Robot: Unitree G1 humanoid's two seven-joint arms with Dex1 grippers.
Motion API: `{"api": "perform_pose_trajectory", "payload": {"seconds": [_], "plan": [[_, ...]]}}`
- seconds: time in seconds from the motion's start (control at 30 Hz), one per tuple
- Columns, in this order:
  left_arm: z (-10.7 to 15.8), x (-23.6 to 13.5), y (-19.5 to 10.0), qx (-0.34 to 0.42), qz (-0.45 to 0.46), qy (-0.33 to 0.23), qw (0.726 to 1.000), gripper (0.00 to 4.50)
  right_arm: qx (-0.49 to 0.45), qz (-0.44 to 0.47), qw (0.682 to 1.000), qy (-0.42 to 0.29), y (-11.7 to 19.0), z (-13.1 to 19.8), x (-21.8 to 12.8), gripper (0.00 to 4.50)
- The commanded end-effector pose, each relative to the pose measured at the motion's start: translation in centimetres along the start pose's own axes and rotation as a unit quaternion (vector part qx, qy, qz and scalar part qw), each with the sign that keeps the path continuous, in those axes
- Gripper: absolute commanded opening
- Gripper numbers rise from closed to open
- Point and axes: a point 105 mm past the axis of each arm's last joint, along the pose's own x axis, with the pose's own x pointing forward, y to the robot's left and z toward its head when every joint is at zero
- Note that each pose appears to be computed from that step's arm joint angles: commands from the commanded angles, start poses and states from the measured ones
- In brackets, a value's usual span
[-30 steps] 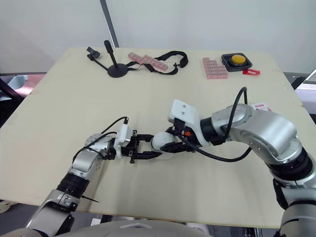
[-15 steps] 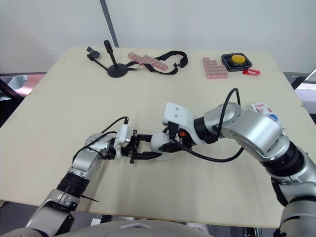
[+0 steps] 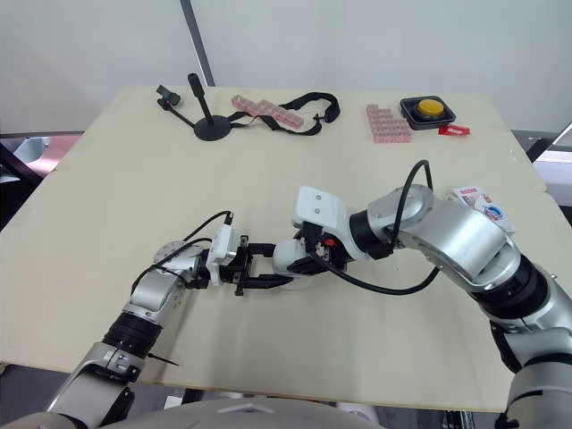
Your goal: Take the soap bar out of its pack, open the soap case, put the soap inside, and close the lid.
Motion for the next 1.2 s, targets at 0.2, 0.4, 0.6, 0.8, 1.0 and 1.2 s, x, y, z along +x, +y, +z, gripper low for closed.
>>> {"api": "perform_pose_trajectory", "payload": {"seconds": [0.2, 0.4, 0.6, 0.8, 1.0, 1.2], "plan": [[0.44, -0.04, 0.05, 0.01, 0.001, 0.0, 1.0, 1.89, 0.009, 0.019, 1.0, 0.011, 0.53, -0.5, 0.43, 1.96], [0.47, -0.05, 0.06, 0.01, 0.0, 0.0, 1.0, 1.89, 0.005, 0.026, 1.0, 0.008, 0.66, -0.29, 0.59, 1.96], [0.45, -0.03, 0.05, 0.01, 0.0, 0.001, 1.0, 1.89, 0.004, 0.027, 1.0, 0.011, 0.63, -0.37, 0.74, 1.96], [0.44, -0.01, -0.04, 0.011, 0.0, 0.001, 1.0, 1.89, 0.008, 0.03, 0.999, 0.018, 0.7, -0.77, 0.73, 1.96], [0.44, 0.05, -0.14, 0.012, -0.001, 0.001, 1.0, 1.89, 0.018, 0.032, 0.999, 0.019, 0.72, -1.03, 0.72, 2.46], [0.42, 0.05, -0.2, 0.011, -0.001, 0.001, 1.0, 1.89, 0.018, 0.032, 0.999, 0.013, 0.67, -0.91, 0.67, 4.48]]}}
